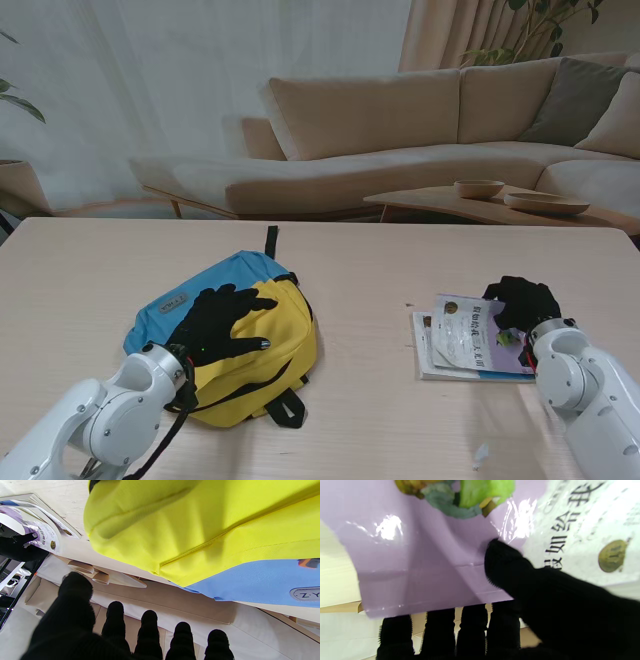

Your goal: Pack books into the school bag then zip close the school bag

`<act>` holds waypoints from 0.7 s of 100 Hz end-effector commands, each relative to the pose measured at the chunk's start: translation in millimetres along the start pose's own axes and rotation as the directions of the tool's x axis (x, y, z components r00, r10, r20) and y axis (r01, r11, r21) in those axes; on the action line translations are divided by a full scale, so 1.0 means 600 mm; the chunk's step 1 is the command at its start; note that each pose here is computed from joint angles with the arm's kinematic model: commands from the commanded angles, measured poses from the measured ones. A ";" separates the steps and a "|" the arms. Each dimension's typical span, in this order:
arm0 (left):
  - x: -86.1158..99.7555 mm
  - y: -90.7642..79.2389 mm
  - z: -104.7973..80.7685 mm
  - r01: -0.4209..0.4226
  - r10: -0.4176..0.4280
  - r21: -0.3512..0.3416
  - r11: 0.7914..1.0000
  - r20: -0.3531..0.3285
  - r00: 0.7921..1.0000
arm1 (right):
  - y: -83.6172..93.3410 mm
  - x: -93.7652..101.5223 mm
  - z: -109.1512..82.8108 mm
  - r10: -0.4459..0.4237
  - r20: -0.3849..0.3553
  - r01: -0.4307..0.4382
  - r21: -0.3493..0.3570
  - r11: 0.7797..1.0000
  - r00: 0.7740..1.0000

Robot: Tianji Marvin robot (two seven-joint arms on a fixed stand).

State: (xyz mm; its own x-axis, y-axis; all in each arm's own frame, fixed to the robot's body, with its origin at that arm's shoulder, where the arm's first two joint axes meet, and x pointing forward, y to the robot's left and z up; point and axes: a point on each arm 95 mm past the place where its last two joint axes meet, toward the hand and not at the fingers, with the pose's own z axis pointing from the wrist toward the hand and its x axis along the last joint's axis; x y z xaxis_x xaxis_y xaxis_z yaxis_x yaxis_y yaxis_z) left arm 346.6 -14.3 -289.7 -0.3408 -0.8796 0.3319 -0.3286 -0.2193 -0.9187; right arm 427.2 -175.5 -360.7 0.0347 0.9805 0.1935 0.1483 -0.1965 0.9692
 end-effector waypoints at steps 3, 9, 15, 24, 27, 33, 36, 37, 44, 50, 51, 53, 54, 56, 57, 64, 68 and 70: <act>0.006 0.001 -0.003 0.007 -0.007 -0.007 1.000 -0.010 1.000 | -0.008 0.010 -0.007 0.038 0.000 -0.038 -0.007 0.999 0.999; 0.006 0.000 -0.004 0.007 -0.007 -0.005 1.000 -0.012 1.000 | -0.002 0.014 -0.010 0.083 0.002 -0.083 -0.020 0.996 0.997; 0.006 0.000 -0.004 0.006 -0.006 -0.004 1.000 -0.014 1.000 | 0.005 0.016 -0.012 0.096 0.001 -0.096 -0.033 0.995 0.995; 0.006 -0.001 -0.004 0.011 -0.011 -0.002 1.000 -0.017 1.000 | 0.016 0.020 -0.014 0.112 -0.006 -0.112 -0.054 0.992 0.994; 0.006 -0.001 -0.004 0.013 -0.013 -0.002 1.000 -0.018 1.000 | 0.020 0.022 -0.016 0.123 -0.010 -0.123 -0.060 0.991 0.992; 0.006 -0.001 -0.005 0.015 -0.015 -0.003 1.000 -0.019 1.000 | 0.027 0.024 -0.019 0.135 -0.017 -0.136 -0.070 0.988 0.991; 0.006 -0.002 -0.005 0.014 -0.014 -0.003 1.000 -0.021 1.000 | 0.031 0.026 -0.020 0.137 -0.022 -0.138 -0.077 0.987 0.990; 0.007 -0.002 -0.005 0.014 -0.014 -0.002 1.000 -0.022 1.000 | 0.032 0.026 -0.020 0.138 -0.024 -0.139 -0.079 0.987 0.990; 0.007 -0.003 -0.006 0.016 -0.016 0.001 1.000 -0.026 1.000 | 0.043 0.028 -0.023 0.147 -0.037 -0.150 -0.095 0.984 0.988; 0.008 -0.005 -0.007 0.024 -0.024 0.004 1.000 -0.032 0.999 | 0.054 0.031 -0.026 0.159 -0.050 -0.164 -0.107 0.981 0.986; 0.008 -0.005 -0.007 0.026 -0.025 0.004 1.000 -0.033 0.999 | 0.056 0.031 -0.026 0.162 -0.053 -0.167 -0.109 0.980 0.985; 0.009 -0.006 -0.007 0.028 -0.028 0.003 1.000 -0.035 0.999 | 0.060 0.032 -0.028 0.168 -0.058 -0.173 -0.112 0.979 0.984; 0.009 -0.006 -0.007 0.029 -0.029 0.003 1.000 -0.036 0.999 | 0.062 0.033 -0.028 0.171 -0.060 -0.177 -0.113 0.978 0.983; 0.009 -0.007 -0.007 0.032 -0.032 0.001 0.999 -0.038 0.999 | 0.067 0.034 -0.030 0.179 -0.065 -0.186 -0.117 0.976 0.982; 0.009 -0.007 -0.007 0.033 -0.033 0.001 0.999 -0.040 0.999 | 0.069 0.035 -0.030 0.182 -0.068 -0.189 -0.119 0.975 0.981; 0.010 -0.008 -0.007 0.044 -0.043 0.000 0.999 -0.048 0.998 | 0.087 0.040 -0.034 0.196 -0.089 -0.207 -0.129 0.970 0.977; 0.010 -0.009 -0.006 0.050 -0.049 0.001 0.999 -0.052 0.997 | 0.098 0.044 -0.036 0.206 -0.102 -0.219 -0.134 0.966 0.973; 0.010 -0.010 -0.005 0.053 -0.053 0.001 0.999 -0.055 0.997 | 0.104 0.046 -0.037 0.211 -0.109 -0.225 -0.138 0.965 0.971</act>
State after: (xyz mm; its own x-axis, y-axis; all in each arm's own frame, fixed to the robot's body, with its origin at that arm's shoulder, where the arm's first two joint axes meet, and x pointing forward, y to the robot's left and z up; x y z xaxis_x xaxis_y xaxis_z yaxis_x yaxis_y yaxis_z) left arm 345.3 -13.6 -283.4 -0.3605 -0.8515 0.3808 -0.3330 -0.2639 -0.9053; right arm 414.4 -168.2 -304.9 -0.0039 0.9130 0.4080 0.0112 -0.4079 0.9130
